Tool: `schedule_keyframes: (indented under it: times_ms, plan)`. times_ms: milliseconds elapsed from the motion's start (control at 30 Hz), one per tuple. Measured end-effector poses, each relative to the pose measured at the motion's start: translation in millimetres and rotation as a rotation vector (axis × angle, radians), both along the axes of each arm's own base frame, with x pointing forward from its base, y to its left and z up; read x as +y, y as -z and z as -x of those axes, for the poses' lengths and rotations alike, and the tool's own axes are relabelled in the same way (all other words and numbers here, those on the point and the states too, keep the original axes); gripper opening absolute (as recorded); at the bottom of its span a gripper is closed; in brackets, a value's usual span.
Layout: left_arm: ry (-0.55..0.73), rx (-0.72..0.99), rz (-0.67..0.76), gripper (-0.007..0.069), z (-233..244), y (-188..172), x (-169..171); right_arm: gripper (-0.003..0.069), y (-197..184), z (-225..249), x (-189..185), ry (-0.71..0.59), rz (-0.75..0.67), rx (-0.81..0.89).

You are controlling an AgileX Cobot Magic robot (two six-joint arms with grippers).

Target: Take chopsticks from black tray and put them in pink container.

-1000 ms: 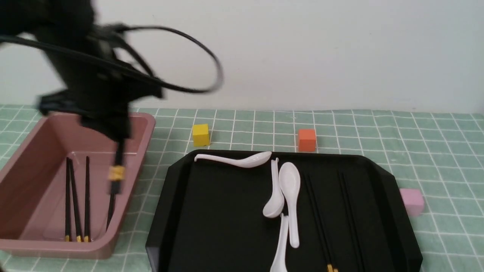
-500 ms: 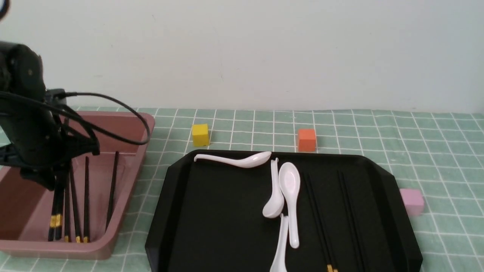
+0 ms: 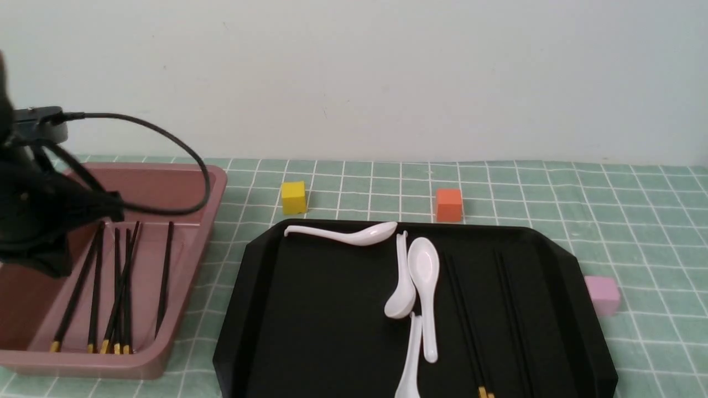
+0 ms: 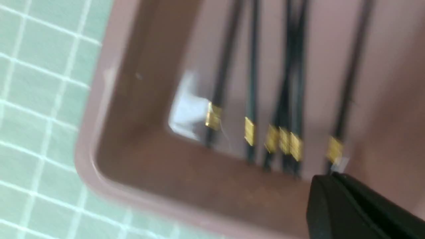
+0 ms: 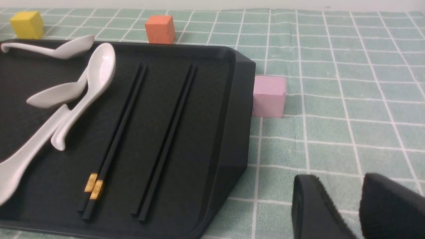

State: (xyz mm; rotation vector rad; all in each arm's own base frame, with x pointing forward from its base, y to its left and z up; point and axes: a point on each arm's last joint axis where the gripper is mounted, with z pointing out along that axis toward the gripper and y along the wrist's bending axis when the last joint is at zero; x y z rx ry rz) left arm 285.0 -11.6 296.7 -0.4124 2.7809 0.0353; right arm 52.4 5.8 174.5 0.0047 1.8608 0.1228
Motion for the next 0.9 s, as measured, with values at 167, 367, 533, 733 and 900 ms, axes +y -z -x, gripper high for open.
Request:
schedule_keyframes:
  times_ms: [167,367,533,733,900]
  plan:
    - [0.089,-0.208,0.148,-0.0013,80.7,-2.1,-22.1,0.0240,0.0,0.0,0.0,0.000,-0.001,0.000]
    - [0.109,-0.576,0.335,-0.0013,151.1,13.7,-26.0,0.0240,0.0,0.0,0.0,0.000,-0.001,0.000]
    - [0.102,-0.769,0.370,-0.0013,180.9,27.8,-17.9,0.0240,0.0,0.0,0.0,0.000,-0.001,0.000]
    - [0.106,-0.835,0.376,-0.0013,197.4,40.0,-13.7,0.0240,0.0,0.0,0.0,0.000,-0.001,0.000]
    - [0.111,-0.839,0.367,-0.0013,198.5,40.9,-13.1,0.0240,0.0,0.0,0.0,0.000,-0.001,0.000]
